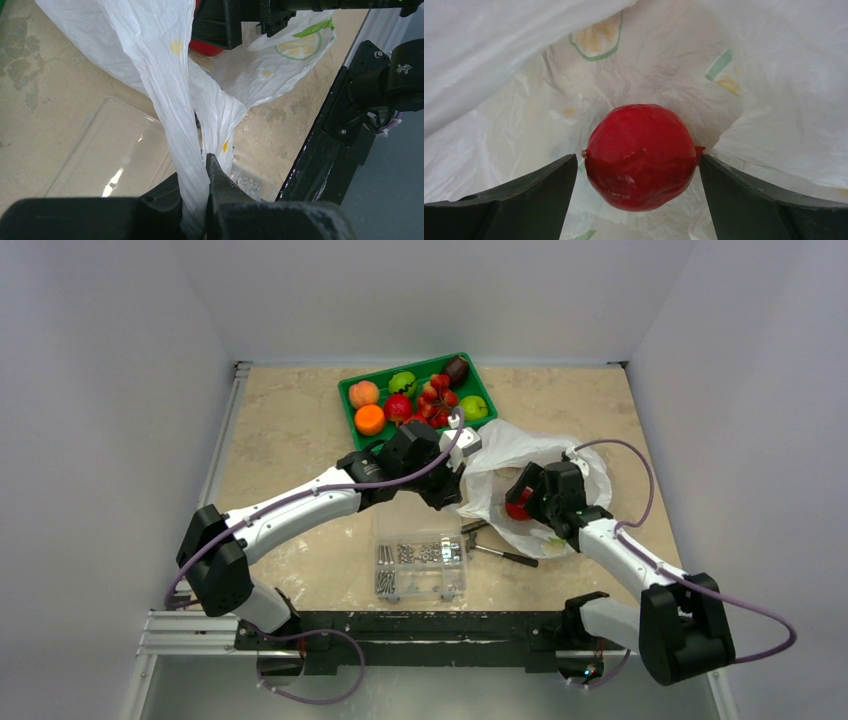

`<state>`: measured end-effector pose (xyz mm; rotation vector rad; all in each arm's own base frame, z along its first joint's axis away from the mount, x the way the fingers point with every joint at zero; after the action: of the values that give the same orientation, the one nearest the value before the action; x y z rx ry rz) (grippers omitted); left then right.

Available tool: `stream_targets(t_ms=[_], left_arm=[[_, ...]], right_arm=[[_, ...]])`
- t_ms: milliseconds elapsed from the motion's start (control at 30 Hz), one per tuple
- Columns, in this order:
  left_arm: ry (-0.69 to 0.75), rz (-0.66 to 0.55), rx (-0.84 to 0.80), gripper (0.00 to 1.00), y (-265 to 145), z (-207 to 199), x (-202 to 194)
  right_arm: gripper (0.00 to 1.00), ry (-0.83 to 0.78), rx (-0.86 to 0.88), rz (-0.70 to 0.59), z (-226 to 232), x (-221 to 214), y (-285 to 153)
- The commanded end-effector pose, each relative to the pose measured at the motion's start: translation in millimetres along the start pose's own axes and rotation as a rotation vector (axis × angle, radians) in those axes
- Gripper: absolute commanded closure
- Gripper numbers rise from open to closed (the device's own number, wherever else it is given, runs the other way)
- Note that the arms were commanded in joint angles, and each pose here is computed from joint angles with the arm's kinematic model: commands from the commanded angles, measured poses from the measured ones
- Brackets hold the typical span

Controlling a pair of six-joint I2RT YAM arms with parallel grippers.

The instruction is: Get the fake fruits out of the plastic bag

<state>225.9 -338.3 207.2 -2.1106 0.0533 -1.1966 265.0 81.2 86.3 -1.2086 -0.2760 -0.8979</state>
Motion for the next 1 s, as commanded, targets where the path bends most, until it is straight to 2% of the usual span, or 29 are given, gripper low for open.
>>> stream_targets(t_ms=[0, 133, 267, 400, 500, 600, 833, 967], left_arm=[[0.028, -0.047, -0.029, 0.94, -6.8, -9.2, 18.1], [0.024, -0.045, -0.025, 0.95, -5.6, -8.4, 18.4], [0.021, -0.042, -0.020, 0.93, -5.2, -7.7, 17.8], [0.023, -0.040, -0.004, 0.87, -5.0, -5.2, 17.9], [0.024, -0.045, 0.001, 0.80, -6.7, -5.1, 19.0], [0.025, -0.055, 0.003, 0.68, -9.7, -5.8, 21.1], [0.056, -0.127, 0.073, 0.36, -29.0, -0.3, 33.0], [0.092, -0.264, 0.195, 0.26, -60.0, 11.2, 50.3]], right_arm=[[0.09, 0.002, -0.004, -0.042, 4.8, 8.0, 13.8], [0.18, 0.005, -0.025, -0.053, 2.7, 10.4, 16.3], [0.47, 0.010, 0.010, -0.087, 5.5, 14.5, 5.9], [0.71, 0.006, 0.054, -0.129, 8.6, 20.4, -13.7], [0.85, 0.013, 0.113, -0.175, 15.8, 29.5, -35.3], [0.98, 0.029, 0.186, -0.232, 24.3, 39.5, -60.0], [1.00, 0.061, 0.280, -0.345, 33.5, 60.7, -114.2], [1.00, 0.044, 0.345, -0.409, 47.9, 82.2, -144.5]])
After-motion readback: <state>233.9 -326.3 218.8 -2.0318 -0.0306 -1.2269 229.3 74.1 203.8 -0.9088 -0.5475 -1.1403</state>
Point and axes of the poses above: each gripper's point midway between its finger pads, its own y axis out along the fingers, its own z axis along the line the jaws close on, x = y × z, the point moved 3 cm from there along -y, back along the fingers, and after that the axes turned 6 degrees about -y, right-handed, at the moved point
